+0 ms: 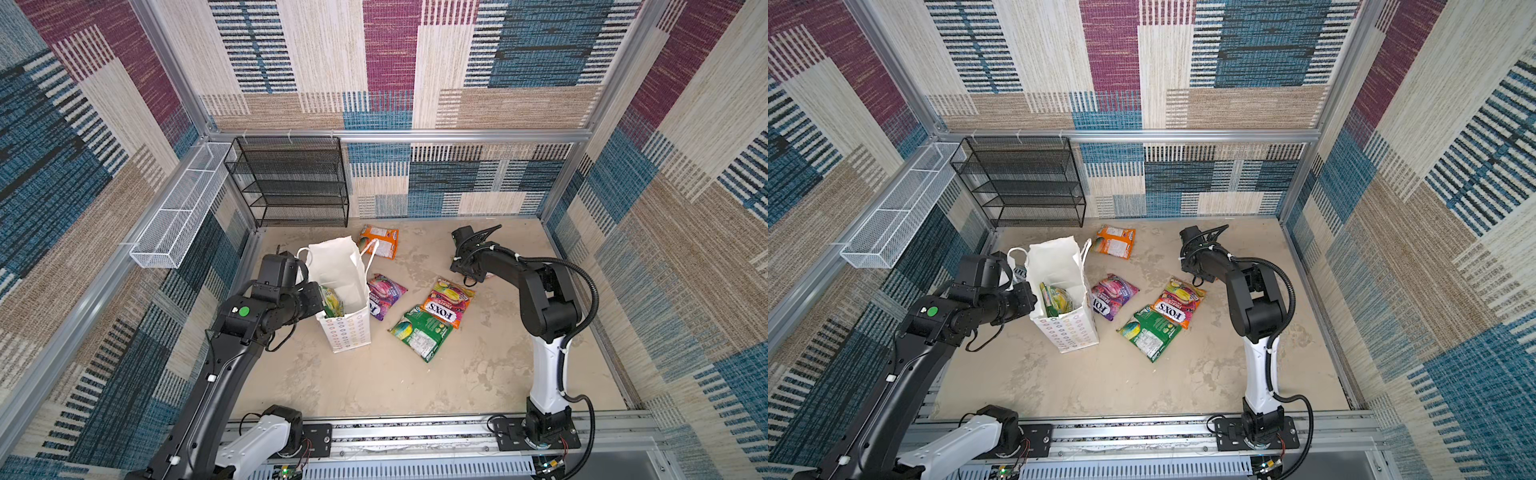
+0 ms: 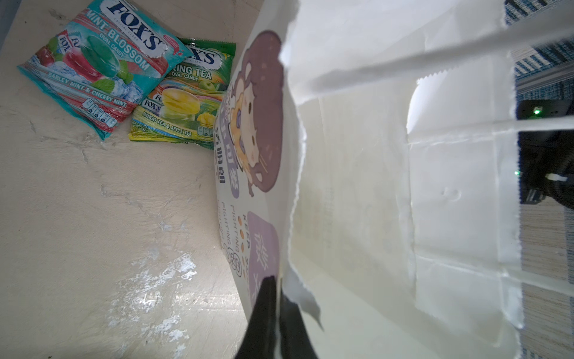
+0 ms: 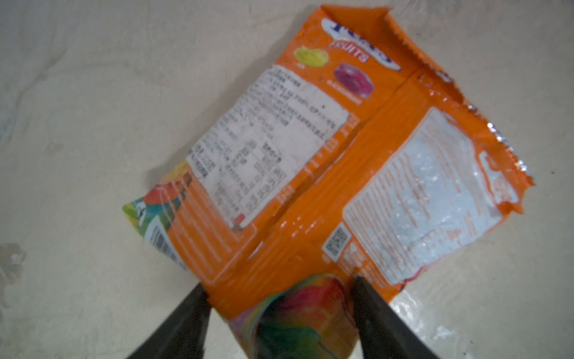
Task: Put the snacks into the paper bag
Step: 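Grasp the orange packet's corner with the right gripper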
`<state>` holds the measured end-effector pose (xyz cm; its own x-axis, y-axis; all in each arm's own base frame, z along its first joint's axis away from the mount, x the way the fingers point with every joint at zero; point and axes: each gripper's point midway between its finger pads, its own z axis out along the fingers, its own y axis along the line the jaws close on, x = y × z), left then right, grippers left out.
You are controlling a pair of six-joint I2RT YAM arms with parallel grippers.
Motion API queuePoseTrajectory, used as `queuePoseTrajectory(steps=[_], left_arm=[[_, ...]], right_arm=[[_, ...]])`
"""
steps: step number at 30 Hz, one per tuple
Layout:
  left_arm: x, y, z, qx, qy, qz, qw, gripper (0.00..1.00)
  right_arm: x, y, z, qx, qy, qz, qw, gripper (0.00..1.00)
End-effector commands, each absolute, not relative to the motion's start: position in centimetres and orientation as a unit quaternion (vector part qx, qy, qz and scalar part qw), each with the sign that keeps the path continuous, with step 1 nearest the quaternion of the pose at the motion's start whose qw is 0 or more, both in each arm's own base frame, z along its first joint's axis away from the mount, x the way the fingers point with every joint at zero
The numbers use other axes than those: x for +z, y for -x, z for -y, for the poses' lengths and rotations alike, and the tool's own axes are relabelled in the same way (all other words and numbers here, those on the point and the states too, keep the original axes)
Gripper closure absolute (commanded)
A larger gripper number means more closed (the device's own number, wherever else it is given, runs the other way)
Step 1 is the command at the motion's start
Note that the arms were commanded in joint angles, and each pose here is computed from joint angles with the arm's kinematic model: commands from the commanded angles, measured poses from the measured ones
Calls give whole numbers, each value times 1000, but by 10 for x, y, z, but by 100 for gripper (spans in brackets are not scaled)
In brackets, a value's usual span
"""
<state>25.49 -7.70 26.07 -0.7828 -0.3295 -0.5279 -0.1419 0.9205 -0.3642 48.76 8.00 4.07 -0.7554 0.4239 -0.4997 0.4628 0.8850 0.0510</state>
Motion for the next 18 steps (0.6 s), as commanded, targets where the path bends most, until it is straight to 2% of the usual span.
queuePoseTrajectory(steps=[1,5,9,11,13,18], left_arm=[[266,-255,80,-165,123,-928,309,100],[266,-254,80,-165,123,-929,309,100],[265,-254,80,-164,124,-929,308,100],[265,-253,79,-164,123,-929,307,100],[265,-253,79,-163,123,-929,307,100],[265,-252,78,-160,122,-930,308,100]], right_arm=[[40,-484,-82,-29,-237,-939,249,42],[61,-482,-84,-10,-239,-932,272,61],[85,-479,-86,17,-238,-923,302,85],[91,-478,-90,34,-235,-920,312,92],[95,-478,-92,43,-233,-920,313,97],[104,-476,-95,54,-227,-918,319,100]])
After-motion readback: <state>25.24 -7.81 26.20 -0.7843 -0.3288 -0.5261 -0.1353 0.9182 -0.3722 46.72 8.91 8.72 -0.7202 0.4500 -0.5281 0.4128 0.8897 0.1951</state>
